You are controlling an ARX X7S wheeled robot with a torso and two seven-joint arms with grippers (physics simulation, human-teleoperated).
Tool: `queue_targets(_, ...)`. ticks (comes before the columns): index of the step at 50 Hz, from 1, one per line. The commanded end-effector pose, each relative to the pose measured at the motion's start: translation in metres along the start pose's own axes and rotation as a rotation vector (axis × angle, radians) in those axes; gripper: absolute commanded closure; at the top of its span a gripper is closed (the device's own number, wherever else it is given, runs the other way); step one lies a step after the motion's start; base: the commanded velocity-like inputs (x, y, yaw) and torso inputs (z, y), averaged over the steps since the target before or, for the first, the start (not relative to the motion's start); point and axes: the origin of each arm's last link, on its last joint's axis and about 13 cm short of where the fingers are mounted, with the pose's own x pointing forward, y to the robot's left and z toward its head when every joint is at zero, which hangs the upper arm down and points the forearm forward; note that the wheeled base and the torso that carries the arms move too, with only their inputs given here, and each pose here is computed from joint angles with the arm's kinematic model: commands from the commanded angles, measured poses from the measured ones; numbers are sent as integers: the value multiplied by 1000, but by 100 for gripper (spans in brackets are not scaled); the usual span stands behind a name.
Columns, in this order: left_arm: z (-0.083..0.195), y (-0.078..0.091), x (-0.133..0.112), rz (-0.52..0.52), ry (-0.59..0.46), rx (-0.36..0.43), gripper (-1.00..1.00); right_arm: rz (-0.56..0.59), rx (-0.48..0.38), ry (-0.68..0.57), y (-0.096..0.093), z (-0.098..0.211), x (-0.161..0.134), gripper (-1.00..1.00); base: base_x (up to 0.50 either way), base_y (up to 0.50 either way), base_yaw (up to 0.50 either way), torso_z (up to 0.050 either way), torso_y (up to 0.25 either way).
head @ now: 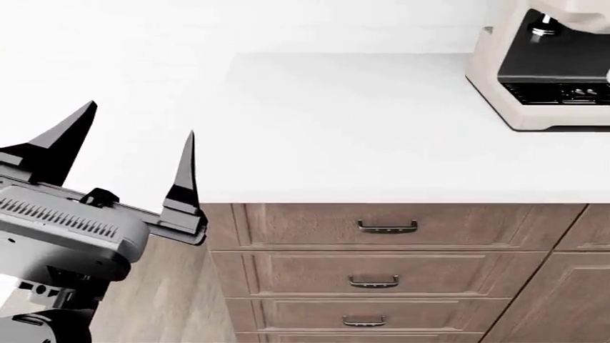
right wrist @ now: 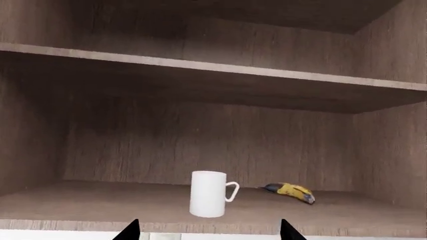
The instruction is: Pick the mug from the cabinet, place it under the coffee machine dispenser, and press the start button.
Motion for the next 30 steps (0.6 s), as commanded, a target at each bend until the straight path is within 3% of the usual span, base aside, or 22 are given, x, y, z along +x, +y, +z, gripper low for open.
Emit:
queue_targets(1, 0, -1, 0, -11, -16, -5, -100, -3, -15, -25, -4, 8, -1, -100, 31, 0, 0, 0, 0)
queue_targets(17, 2, -3, -3, -18, -26, 3, -100, 2, 13, -59, -7, 15, -3, -100, 138, 0, 0, 0, 0)
queue_targets(30, 2, -3, -4, -24, -30, 7, -100, 3, 4, -24, -5, 3, 0, -100, 188, 0, 0, 0, 0)
